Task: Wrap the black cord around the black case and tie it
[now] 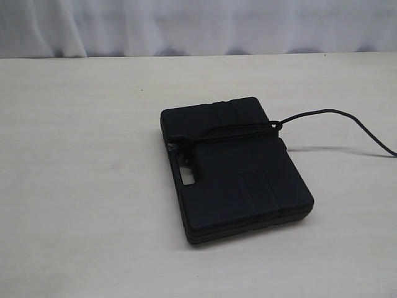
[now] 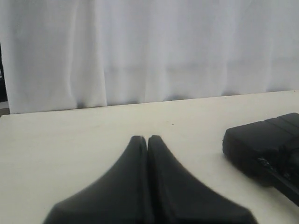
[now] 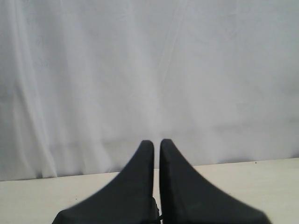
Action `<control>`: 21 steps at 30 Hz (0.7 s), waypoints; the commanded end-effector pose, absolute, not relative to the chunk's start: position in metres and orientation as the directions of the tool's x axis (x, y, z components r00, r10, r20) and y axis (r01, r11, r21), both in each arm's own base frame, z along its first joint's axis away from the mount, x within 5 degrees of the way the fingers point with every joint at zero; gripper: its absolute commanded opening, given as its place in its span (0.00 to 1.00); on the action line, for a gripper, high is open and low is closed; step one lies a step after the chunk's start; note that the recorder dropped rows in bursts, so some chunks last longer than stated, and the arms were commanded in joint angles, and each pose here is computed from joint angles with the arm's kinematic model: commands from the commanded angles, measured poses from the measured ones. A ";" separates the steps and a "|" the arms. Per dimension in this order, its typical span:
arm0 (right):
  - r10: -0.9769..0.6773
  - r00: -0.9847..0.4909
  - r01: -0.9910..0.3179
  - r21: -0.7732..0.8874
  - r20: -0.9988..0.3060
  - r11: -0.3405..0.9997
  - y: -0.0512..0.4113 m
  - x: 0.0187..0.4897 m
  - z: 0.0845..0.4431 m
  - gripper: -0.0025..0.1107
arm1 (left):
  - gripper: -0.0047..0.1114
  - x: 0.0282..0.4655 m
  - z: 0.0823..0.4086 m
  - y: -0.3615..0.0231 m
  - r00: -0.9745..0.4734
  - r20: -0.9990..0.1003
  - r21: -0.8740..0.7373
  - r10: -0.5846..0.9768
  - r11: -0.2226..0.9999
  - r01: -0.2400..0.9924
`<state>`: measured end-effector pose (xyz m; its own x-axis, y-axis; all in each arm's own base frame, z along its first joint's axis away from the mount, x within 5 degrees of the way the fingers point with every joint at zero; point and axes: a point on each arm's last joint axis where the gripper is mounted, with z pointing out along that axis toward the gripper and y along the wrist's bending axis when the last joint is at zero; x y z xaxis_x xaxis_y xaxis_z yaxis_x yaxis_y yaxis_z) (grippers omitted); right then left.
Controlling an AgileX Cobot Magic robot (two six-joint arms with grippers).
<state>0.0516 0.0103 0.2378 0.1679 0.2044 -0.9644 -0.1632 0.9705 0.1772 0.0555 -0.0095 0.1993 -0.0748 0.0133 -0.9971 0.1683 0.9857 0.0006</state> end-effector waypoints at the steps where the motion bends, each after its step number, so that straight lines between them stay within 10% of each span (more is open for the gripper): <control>1: 0.204 0.165 -0.159 0.178 -0.965 0.971 0.010 0.051 0.236 0.06 | 0.04 0.056 0.198 -0.008 -0.067 -0.993 0.081 0.092 0.985 0.155; 21: 0.204 0.165 -0.159 0.178 -0.965 0.971 0.010 0.051 0.236 0.06 | 0.04 0.054 0.186 -0.003 -0.206 -0.974 0.079 0.093 0.994 0.073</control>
